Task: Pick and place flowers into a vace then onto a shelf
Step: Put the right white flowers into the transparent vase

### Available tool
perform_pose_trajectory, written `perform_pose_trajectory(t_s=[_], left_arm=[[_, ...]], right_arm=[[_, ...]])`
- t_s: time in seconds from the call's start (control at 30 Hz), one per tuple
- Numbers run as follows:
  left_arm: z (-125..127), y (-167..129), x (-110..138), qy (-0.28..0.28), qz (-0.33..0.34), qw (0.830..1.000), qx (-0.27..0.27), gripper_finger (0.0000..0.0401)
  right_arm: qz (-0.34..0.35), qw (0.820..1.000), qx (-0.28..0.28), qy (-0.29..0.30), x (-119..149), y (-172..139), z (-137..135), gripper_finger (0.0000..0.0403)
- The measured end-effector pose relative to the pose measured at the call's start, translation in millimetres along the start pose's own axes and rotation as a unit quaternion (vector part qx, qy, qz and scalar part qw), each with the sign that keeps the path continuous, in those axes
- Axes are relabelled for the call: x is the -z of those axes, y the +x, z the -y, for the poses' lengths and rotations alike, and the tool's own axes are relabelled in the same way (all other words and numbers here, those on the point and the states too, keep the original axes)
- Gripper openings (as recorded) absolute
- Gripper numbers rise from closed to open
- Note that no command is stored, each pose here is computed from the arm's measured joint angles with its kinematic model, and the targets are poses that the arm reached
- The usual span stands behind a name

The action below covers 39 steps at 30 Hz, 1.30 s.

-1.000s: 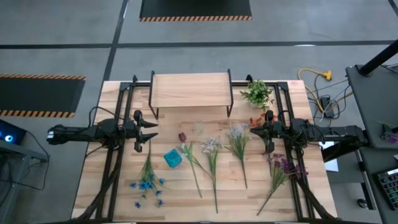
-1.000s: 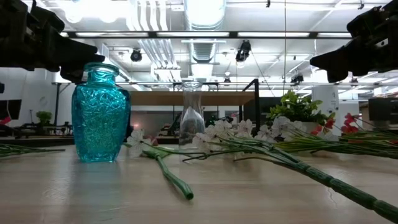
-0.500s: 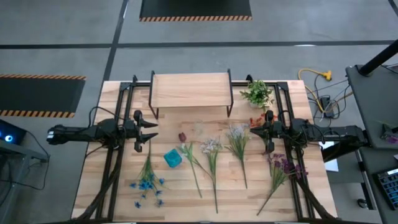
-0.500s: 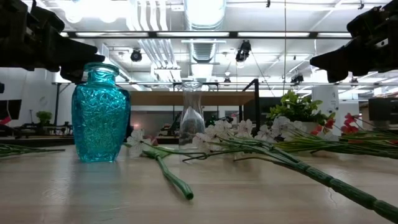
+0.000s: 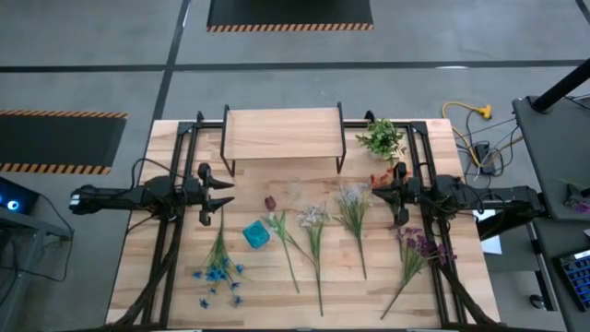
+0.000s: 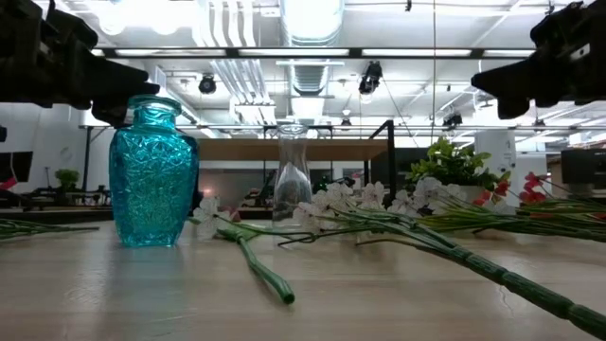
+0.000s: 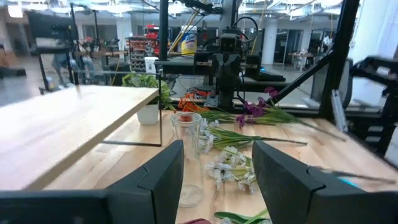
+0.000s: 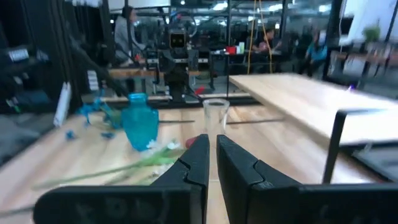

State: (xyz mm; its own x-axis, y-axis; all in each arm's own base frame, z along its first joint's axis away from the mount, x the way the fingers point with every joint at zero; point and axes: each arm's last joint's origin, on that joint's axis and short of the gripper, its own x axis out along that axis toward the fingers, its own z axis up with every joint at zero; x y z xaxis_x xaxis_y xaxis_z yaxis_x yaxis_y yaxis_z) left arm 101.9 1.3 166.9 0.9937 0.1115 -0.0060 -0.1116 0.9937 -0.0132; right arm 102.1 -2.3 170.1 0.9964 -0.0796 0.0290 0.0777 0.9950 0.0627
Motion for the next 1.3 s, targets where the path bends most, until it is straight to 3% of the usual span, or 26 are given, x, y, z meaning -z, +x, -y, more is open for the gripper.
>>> perform_pose_trajectory(t_s=[0.17, 0.37, 0.5, 0.6, 0.77, 1.03, 1.3], left_arm=[[0.0, 0.0, -0.1, 0.007, 0.0, 1.0, 0.0, 0.0174], [0.0, 0.0, -0.1, 0.006, 0.001, 1.0, 0.0, 0.0174], [0.0, 0.0, -0.9, 0.006, 0.003, 1.0, 0.0, 0.0174], [-0.1, -0.1, -2.2, 0.005, 0.009, 1.0, 0.0, 0.0174], [0.0, 0.0, -1.4, 0.005, 0.007, 1.0, 0.0, 0.0174], [0.1, 0.0, -1.4, 0.005, 0.007, 1.0, 0.0, 0.0174], [0.0, -0.1, -1.8, -0.013, 0.008, 1.0, 0.0, 0.0174]], right_arm=[[0.003, 0.996, -0.001, 0.086, -0.7, 0.0, -0.1, 0.0022], [0.07, 0.997, -0.001, 0.039, -13.5, -0.6, -0.5, 0.0022], [0.112, 0.99, 0.053, 0.061, -21.9, 1.1, 2.4, 0.0034], [0.088, 0.991, 0.083, 0.054, -24.1, 5.6, 3.3, 0.0056], [0.068, 0.993, 0.086, 0.047, -45.5, 16.0, 1.3, 0.0108], [-0.057, 0.993, 0.098, 0.026, -79.9, 38.9, -2.6, 0.0181], [-0.129, 0.978, 0.131, 0.104, -94.3, 55.3, -4.2, 0.0191]])
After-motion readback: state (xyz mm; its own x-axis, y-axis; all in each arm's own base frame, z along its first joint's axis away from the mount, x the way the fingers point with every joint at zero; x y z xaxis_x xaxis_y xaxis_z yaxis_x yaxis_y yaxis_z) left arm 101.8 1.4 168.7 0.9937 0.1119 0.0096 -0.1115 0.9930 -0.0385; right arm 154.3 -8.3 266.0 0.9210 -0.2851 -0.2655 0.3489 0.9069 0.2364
